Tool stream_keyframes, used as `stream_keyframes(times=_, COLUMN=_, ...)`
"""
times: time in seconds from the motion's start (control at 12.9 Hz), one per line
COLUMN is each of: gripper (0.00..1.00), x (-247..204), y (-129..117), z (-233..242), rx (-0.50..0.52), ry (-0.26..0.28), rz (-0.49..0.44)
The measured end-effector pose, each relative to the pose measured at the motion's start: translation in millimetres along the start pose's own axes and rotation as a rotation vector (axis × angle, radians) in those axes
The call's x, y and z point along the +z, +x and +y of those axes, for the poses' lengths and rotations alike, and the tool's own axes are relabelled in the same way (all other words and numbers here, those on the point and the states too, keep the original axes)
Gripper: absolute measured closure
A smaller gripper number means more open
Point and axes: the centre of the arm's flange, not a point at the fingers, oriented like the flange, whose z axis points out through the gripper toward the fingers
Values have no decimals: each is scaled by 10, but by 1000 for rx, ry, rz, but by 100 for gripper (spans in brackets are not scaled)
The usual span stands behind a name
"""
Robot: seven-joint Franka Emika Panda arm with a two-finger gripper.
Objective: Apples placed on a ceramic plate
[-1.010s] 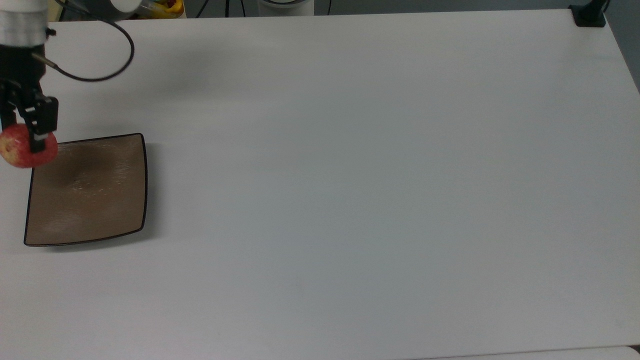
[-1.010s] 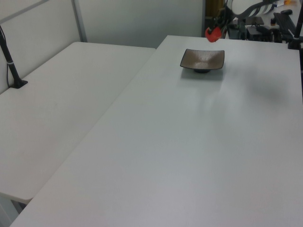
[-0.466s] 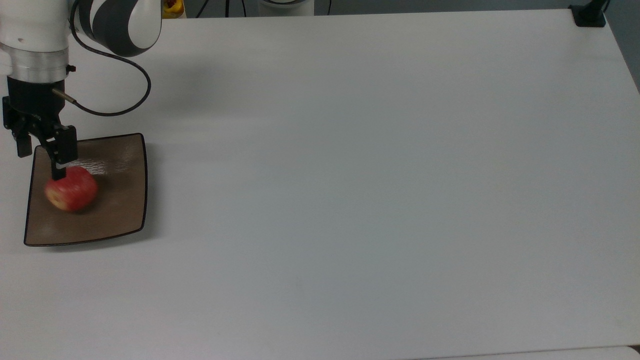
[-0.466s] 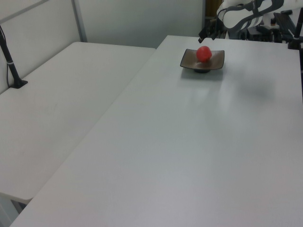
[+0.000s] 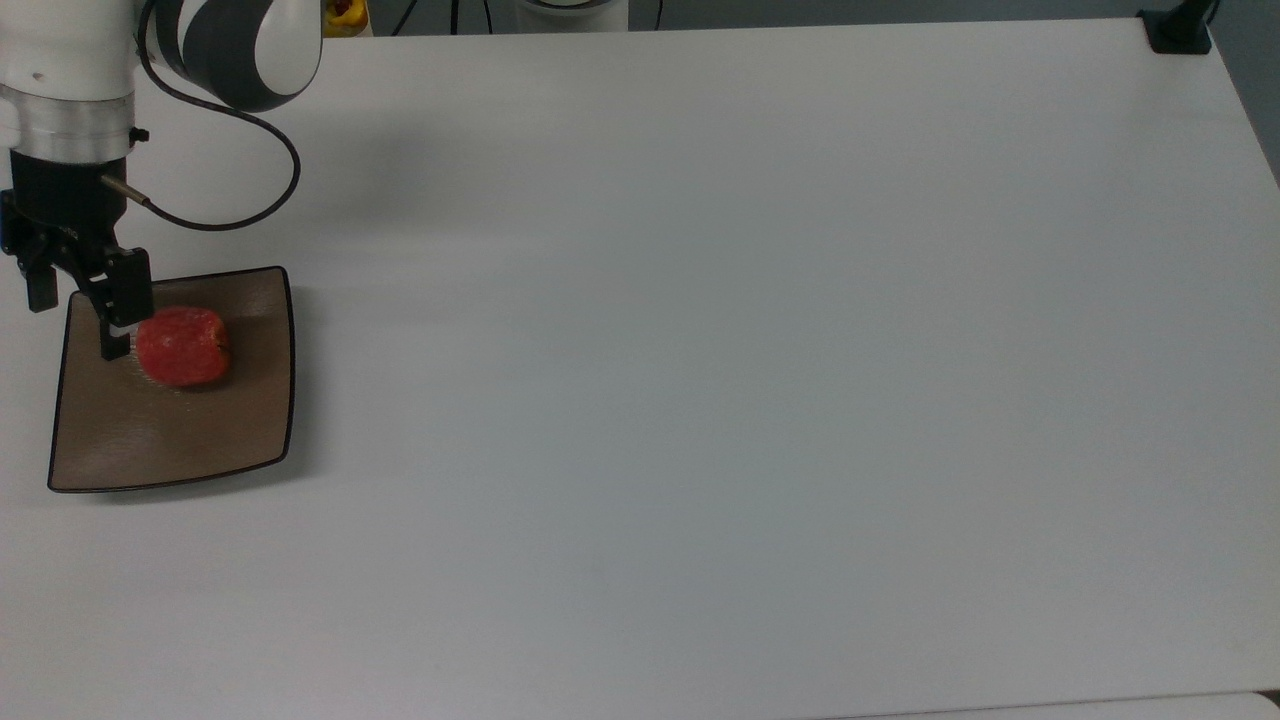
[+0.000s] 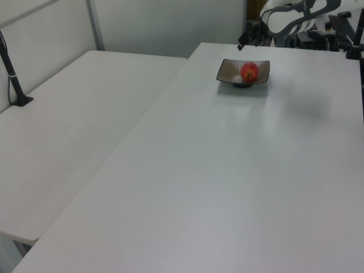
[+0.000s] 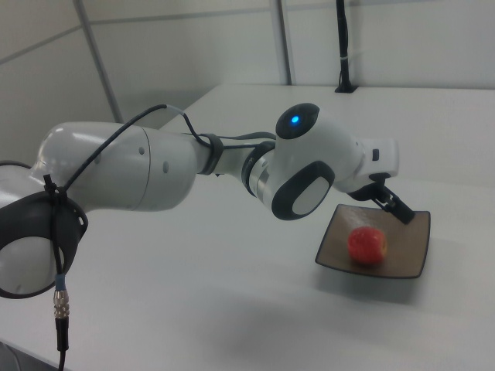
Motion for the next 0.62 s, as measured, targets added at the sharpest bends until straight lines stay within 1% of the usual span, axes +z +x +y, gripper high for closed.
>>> stream_keyframes(times=0.08, gripper=0, x=-34, y=20, z=-28, rx=-2, ry=5, rz=5)
stream_keyframes(times=0.23, gripper=0, x=-119, y=28, z=-95, rx=-6, ry=14, rz=-49)
stream_keyframes(times=0.31, gripper=0, x=-246, y=51, z=-130, rx=-9, ry=19, rz=-115)
stream_keyframes(times=0.39, gripper=0, x=-361, y=72, z=-149, rx=-11, ry=21, rz=-155)
stream_keyframes(times=0.47, gripper=0, x=-576, y=88, z=-188, rx=-18, ry=25, rz=-223)
stream_keyframes(times=0.62, gripper=0, x=-969, y=13, z=-381, rx=-77, ry=25, rz=-369)
